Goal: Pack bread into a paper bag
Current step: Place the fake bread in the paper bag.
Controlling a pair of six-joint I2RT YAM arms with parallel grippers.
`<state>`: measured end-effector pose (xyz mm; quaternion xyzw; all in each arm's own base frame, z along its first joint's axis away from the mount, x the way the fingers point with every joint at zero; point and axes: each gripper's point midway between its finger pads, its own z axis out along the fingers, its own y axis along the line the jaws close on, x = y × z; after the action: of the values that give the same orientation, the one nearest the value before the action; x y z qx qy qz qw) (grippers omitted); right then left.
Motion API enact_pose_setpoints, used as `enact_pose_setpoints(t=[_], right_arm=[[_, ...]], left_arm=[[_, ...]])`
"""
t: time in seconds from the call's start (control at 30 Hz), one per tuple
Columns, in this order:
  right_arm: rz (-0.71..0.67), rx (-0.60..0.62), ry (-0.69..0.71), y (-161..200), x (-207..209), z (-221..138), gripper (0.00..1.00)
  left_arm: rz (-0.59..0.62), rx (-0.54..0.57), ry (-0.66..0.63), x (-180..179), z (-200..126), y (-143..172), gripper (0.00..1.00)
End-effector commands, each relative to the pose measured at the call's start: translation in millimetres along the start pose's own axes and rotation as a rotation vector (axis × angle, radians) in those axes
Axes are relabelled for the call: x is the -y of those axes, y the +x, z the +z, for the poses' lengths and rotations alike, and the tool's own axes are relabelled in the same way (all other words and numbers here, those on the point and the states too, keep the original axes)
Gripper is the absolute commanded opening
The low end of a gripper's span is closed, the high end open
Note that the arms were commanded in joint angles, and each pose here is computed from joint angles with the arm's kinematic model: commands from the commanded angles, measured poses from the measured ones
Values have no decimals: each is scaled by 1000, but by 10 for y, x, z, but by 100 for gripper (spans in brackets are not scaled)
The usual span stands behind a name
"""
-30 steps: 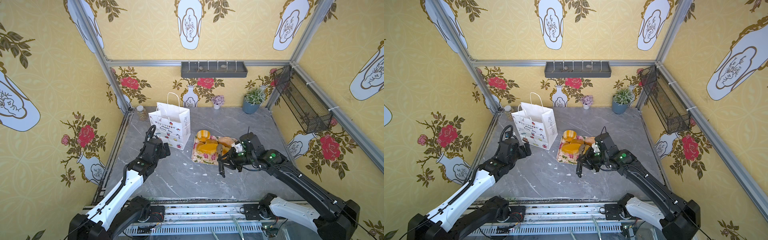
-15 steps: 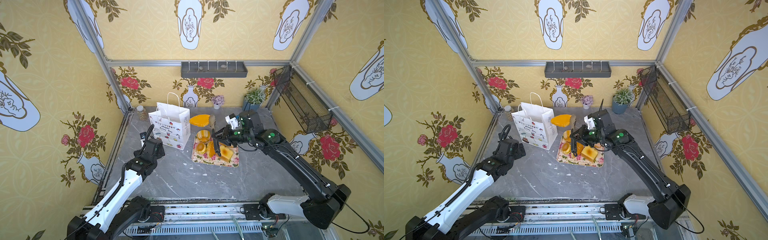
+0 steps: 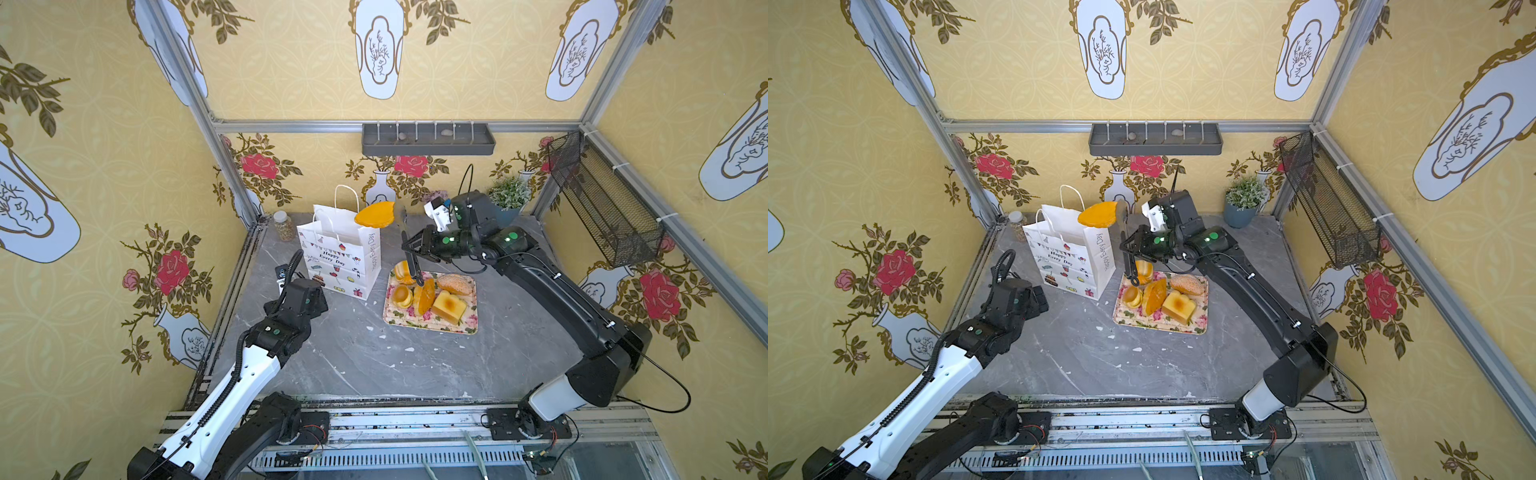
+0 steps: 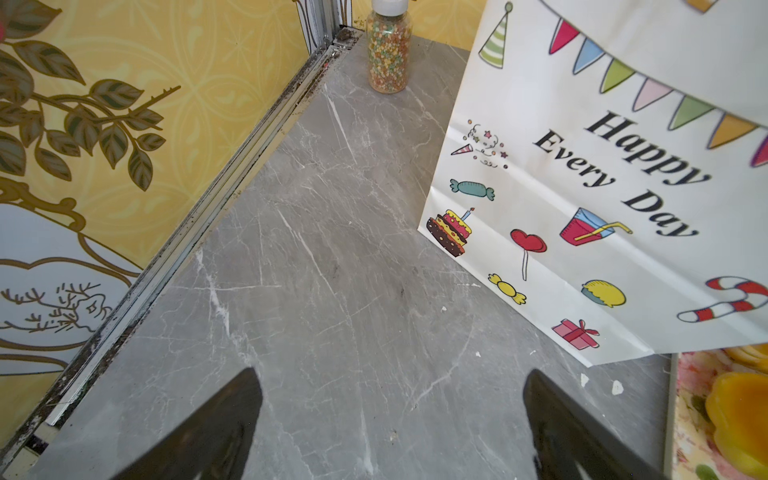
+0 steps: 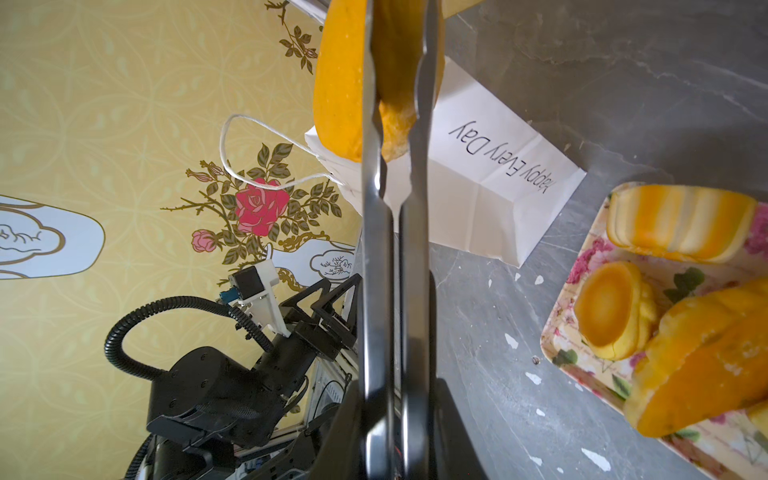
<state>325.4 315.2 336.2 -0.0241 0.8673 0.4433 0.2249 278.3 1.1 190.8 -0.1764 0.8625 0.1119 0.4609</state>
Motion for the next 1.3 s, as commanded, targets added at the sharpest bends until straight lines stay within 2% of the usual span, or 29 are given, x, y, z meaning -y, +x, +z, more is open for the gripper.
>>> enact_pose_setpoints(t=[0.0, 0.2, 0.37, 0.67, 0.87, 1.27], right_arm=[[-135, 42, 7, -97, -172, 40, 0], [-243, 12, 67, -74, -294, 224, 0], [-296, -22, 155, -41, -210, 396, 0], [-424, -28, 306, 24, -117, 528, 0], [-536, -25, 364, 74, -262, 619, 0], [-570, -62, 448, 123, -75, 829, 0]], left_arm=[[2, -5, -20, -30, -4, -9, 99], [3, -1, -17, -8, 6, -30, 99], [12, -2, -18, 8, 14, -48, 99], [15, 4, -22, 5, 24, -49, 99], [21, -6, -21, 22, 50, -14, 99], [23, -7, -22, 18, 58, 2, 99]])
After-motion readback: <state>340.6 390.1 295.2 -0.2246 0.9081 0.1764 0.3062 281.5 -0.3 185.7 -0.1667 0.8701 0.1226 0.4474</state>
